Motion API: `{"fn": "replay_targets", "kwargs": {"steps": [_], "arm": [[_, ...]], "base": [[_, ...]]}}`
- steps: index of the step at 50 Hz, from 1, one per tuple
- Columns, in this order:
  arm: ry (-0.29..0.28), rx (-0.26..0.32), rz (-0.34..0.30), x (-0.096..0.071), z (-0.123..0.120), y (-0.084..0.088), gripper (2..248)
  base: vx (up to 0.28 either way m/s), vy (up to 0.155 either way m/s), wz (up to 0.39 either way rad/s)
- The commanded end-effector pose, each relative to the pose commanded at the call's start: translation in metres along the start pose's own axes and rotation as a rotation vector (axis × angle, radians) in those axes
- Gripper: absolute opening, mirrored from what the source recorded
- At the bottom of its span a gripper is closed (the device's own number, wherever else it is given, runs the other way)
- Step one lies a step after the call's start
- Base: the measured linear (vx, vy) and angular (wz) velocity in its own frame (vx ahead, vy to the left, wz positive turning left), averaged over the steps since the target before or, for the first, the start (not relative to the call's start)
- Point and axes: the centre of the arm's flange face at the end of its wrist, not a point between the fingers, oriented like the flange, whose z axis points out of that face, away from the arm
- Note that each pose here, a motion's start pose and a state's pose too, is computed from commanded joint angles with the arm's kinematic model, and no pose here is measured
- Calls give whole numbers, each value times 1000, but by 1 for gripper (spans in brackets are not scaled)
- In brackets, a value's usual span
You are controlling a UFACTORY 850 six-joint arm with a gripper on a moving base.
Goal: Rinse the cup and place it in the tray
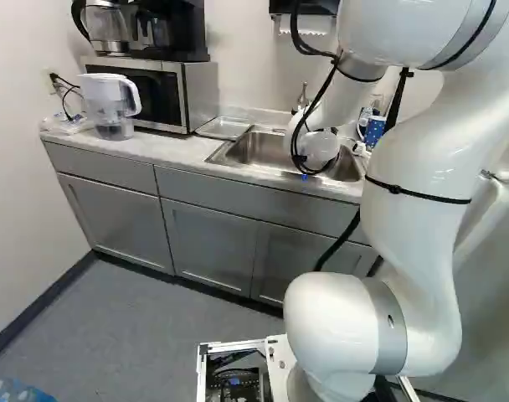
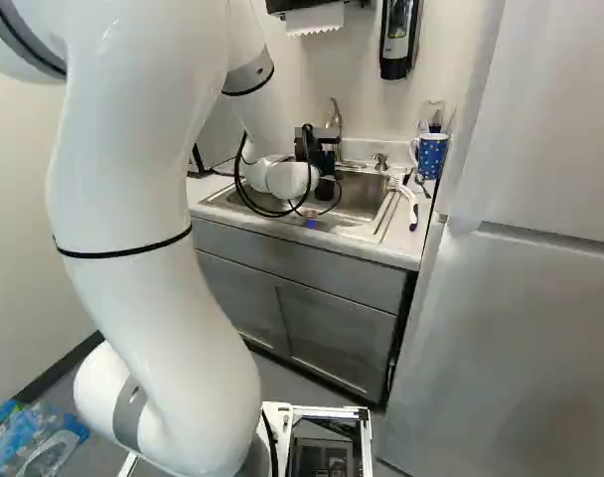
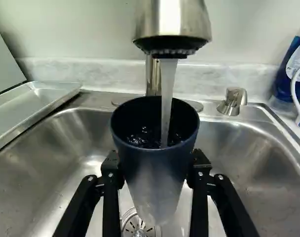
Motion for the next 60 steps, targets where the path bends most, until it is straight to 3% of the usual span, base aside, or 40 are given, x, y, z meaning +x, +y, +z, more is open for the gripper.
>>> {"fn": "replay_targets", "kwargs": {"steps": [60], "arm": [[0, 0, 0, 0, 0, 0, 126]], "base": [[0, 0, 0]]}}
